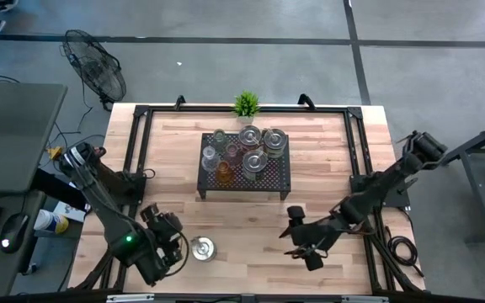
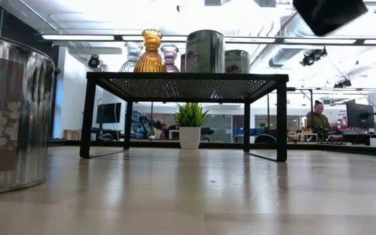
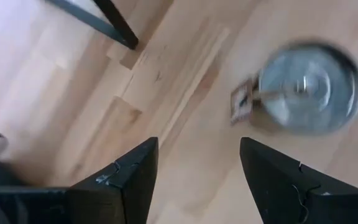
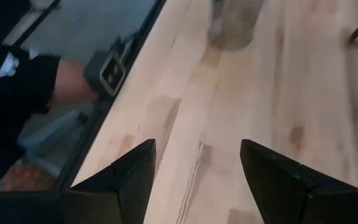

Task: Pick & Place candle stick holders
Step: Put the brown scented candle on the shelf

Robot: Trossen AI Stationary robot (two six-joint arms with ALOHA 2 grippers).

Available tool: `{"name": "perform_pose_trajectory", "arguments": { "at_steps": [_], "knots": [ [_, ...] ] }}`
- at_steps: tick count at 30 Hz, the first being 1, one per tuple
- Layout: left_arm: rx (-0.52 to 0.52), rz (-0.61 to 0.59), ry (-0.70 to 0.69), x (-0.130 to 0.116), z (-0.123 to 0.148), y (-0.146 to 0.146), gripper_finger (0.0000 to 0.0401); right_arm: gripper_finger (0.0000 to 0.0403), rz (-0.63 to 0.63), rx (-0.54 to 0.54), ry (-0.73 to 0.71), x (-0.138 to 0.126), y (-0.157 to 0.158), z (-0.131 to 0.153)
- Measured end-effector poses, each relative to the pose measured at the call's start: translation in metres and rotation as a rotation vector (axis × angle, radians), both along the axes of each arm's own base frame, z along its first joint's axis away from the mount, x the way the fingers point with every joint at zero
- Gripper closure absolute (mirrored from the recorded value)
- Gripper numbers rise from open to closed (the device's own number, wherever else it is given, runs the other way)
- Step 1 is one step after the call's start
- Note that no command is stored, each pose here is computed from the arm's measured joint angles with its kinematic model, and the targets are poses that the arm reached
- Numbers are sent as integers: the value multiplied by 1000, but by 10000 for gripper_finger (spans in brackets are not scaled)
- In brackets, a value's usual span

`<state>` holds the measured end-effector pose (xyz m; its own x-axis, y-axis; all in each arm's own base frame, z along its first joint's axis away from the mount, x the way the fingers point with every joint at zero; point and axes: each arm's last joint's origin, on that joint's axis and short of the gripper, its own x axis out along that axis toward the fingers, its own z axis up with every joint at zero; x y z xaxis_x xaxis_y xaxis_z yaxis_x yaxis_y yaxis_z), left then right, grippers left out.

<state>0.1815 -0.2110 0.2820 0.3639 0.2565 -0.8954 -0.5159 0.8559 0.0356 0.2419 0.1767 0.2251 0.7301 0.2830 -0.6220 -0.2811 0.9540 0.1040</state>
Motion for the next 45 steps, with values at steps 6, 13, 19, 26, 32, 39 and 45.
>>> {"name": "perform_pose_trajectory", "arguments": {
  "at_steps": [6, 13, 19, 26, 32, 39, 45],
  "knots": [
    [-126, 57, -65, 3, -30, -9, 179, 176, -29, -52, -90, -6, -4, 15],
    [-141, -221, -4, 3, -49, -17, 179, 176, -20, -64, -79, -8, -4, 15],
    [-55, -330, -69, -8, -77, -20, 179, 176, -16, -83, -78, -10, -3, 14],
    [-106, -293, -119, -16, -100, -20, 179, 176, -15, -106, -87, -10, -3, 14],
    [-104, -332, -250, -25, -118, -24, 179, 176, -22, -110, -92, -10, -3, 14],
    [-45, -320, -367, -32, -134, -18, 179, 176, -29, -110, -100, -9, -3, 15],
    [-13, -376, -430, -30, -134, -20, 179, 176, -33, -113, -102, -9, -3, 15]
  ]
}}
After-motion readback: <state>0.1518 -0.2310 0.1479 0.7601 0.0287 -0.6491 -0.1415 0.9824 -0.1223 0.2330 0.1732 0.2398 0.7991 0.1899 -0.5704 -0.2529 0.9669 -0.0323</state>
